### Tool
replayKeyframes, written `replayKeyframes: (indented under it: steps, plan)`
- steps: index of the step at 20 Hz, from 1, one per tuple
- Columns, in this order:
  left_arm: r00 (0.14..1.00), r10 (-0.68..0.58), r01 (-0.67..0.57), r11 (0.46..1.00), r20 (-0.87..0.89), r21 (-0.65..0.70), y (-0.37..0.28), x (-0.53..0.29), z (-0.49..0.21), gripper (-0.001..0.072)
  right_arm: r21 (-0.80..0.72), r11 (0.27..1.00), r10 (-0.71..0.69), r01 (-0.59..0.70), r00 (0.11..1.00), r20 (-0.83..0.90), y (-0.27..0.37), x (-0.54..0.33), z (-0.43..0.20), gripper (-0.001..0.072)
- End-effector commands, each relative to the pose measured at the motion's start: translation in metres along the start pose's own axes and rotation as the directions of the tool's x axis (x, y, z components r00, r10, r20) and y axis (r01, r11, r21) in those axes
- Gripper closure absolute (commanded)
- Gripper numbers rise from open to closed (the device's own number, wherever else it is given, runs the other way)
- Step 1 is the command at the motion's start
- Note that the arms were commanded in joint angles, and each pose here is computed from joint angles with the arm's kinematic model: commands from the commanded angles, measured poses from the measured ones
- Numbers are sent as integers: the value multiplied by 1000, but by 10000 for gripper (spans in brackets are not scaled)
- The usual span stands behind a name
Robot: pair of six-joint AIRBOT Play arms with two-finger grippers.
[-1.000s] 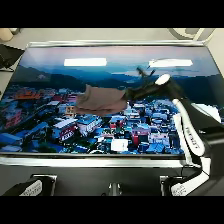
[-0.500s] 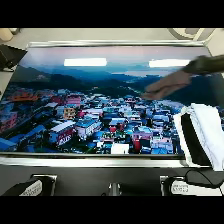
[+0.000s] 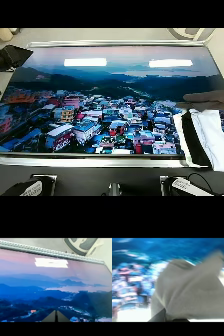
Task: Fold the shirts.
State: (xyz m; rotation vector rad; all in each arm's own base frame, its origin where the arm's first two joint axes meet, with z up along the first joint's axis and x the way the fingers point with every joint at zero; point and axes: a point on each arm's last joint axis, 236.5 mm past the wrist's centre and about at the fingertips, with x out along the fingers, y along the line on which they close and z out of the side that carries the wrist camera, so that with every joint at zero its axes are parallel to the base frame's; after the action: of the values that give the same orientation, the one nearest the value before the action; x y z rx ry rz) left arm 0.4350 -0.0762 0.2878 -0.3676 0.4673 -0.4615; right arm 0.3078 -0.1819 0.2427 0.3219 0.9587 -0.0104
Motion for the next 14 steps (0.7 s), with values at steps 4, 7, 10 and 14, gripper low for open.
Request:
replayKeyframes:
  steps: [4, 7, 10, 14]
  plan:
    - [1000, -1, 1, 999, 5, 39, -1, 1, 1, 678, 151, 953, -235, 263, 955, -182, -49, -19, -78, 688]
    - [1000, 2, -3, 999, 16, 39, 0, 1, 4, 678, 158, 927, -246, 340, 869, -429, -61, 3, -172, 688]
    - [1000, 2, -3, 999, 16, 39, 0, 1, 4, 678, 79, 884, -292, 461, 676, -677, -80, 2, -269, 688]
    - [1000, 1, -2, 999, 18, 39, -1, 0, 4, 678, 62, 881, -317, 469, 682, -659, -93, 29, -283, 328]
